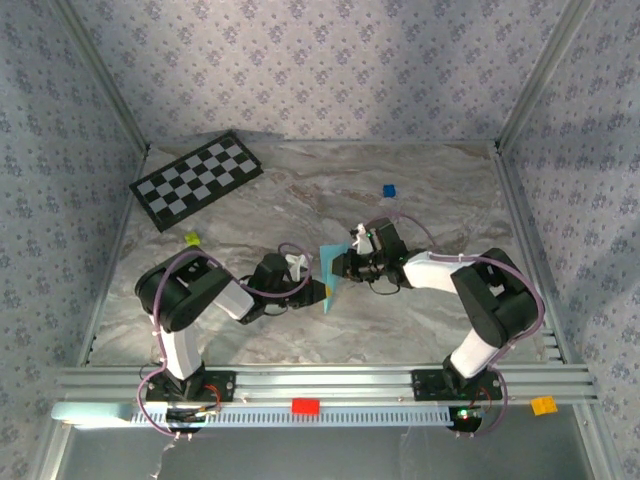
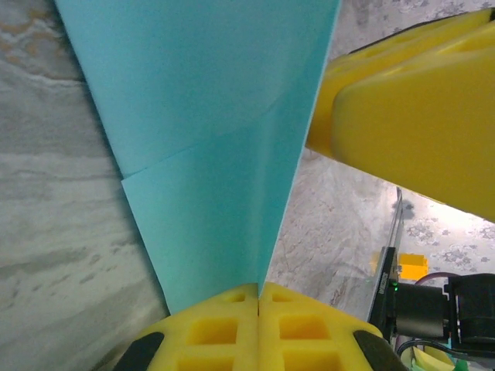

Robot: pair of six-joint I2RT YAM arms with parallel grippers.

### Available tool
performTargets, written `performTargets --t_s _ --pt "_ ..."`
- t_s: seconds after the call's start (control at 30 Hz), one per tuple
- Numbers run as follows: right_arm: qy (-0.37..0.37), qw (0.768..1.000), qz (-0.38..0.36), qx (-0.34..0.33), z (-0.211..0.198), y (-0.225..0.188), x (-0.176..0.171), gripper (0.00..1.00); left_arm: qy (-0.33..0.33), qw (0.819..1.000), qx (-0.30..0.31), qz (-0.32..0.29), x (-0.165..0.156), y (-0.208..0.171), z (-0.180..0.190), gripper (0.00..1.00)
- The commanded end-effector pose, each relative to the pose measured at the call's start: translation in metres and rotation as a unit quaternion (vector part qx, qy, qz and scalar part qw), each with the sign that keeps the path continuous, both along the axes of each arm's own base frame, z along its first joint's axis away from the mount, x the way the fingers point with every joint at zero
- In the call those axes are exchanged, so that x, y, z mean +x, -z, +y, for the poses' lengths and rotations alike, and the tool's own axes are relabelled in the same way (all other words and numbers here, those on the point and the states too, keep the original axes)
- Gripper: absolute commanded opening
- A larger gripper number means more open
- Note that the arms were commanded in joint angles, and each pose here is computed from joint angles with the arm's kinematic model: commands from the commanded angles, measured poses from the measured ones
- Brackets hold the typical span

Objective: Fold a paper plane with a square sheet of paper (pick it up from the middle)
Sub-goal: Fold the wing for the fifth time at the center of the table.

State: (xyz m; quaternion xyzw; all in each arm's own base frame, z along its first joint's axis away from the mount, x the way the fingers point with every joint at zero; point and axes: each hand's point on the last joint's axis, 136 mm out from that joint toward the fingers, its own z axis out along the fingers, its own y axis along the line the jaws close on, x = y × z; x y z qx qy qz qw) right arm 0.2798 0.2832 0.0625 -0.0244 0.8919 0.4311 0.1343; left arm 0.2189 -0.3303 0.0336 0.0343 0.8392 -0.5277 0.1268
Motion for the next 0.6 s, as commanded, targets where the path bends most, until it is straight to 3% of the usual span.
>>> performTargets --t_s 0.0,0.57 --pt "-0.002 1.0 -0.001 0.018 0.005 -0.006 0.008 0.17 -0.002 1.0 -0.004 0.019 -0.003 0.009 0.002 0.0" --pt "-0.025 0.999 0.015 0.038 0.006 -0.001 0.021 0.16 -0.048 0.994 0.016 0.094 -0.007 0.038 0.017 0.0"
